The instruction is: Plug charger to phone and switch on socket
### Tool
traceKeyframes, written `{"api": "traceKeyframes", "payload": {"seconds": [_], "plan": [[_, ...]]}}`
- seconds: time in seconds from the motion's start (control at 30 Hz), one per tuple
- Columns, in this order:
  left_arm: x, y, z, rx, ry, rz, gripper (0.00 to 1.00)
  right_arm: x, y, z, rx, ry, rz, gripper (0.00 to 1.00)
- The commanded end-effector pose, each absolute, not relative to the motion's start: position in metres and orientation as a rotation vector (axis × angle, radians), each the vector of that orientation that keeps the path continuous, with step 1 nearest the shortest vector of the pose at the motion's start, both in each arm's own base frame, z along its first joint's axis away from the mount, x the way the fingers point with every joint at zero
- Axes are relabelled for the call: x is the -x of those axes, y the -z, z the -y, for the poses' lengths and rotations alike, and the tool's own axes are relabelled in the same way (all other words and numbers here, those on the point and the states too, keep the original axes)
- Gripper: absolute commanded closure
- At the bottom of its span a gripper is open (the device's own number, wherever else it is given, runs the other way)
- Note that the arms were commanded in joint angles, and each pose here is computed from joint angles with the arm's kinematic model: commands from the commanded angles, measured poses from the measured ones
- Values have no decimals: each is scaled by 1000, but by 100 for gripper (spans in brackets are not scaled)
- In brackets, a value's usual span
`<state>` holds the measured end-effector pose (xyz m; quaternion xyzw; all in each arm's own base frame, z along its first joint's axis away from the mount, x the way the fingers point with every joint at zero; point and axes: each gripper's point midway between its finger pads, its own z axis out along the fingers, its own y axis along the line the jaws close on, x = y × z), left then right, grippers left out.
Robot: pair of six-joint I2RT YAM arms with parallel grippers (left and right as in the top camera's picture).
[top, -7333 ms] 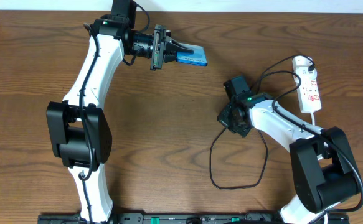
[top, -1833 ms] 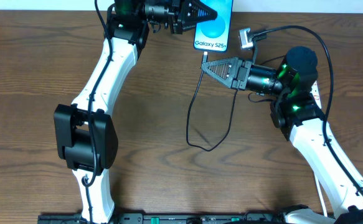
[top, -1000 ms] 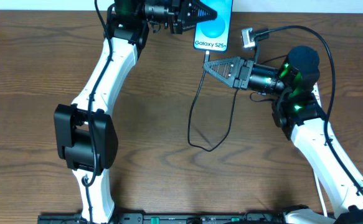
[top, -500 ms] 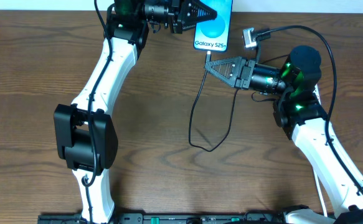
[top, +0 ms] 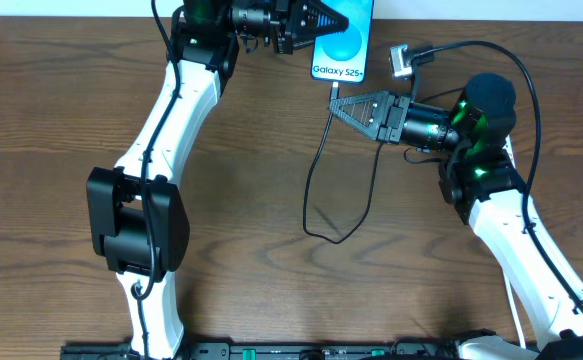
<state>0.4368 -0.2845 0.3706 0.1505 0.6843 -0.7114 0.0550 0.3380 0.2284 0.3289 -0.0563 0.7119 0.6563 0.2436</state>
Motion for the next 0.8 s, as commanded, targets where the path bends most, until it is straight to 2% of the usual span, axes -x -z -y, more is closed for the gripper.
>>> {"api": "traceKeyframes", "payload": {"seconds": [0.0, 0.77], "plan": [[-423, -398, 280, -568, 2114, -2005, 93, -341, -332, -224, 135, -1784, -1935, 99], [-422, -398, 280, -582, 2106, -1995, 93, -343, -332, -224, 120, -1783, -1935, 99]]}}
